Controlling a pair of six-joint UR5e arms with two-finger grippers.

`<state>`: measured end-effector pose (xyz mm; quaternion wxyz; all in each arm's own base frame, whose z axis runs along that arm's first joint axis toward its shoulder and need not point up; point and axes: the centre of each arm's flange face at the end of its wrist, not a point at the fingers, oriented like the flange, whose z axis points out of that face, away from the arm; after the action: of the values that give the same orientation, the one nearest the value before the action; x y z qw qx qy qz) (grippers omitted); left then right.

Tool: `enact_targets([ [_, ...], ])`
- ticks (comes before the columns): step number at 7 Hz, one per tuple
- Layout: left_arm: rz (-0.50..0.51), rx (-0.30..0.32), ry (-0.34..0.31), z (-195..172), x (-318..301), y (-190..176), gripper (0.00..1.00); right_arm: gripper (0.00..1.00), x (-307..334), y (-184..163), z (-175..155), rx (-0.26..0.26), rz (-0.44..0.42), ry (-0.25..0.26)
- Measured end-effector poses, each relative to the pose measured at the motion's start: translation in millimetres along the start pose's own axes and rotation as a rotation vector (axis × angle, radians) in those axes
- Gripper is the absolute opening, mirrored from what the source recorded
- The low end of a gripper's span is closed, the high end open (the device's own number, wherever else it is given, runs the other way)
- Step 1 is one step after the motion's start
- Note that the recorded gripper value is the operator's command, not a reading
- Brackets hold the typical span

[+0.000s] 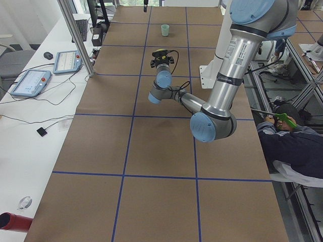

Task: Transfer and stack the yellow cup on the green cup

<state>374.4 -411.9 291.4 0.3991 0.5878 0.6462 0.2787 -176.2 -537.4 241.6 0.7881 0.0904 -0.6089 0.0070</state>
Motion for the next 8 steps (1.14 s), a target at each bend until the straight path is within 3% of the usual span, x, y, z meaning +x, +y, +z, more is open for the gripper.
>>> enact_targets([
  [3,0.024,0.006,-0.026,37.2,-6.6,11.9,0.00,1.00,-118.5,22.9,68.5,0.004,0.053,-0.025],
  [8,0.053,-0.002,-0.054,58.0,-19.0,16.0,0.06,1.00,-242.6,67.0,136.2,-0.035,0.087,0.107],
])
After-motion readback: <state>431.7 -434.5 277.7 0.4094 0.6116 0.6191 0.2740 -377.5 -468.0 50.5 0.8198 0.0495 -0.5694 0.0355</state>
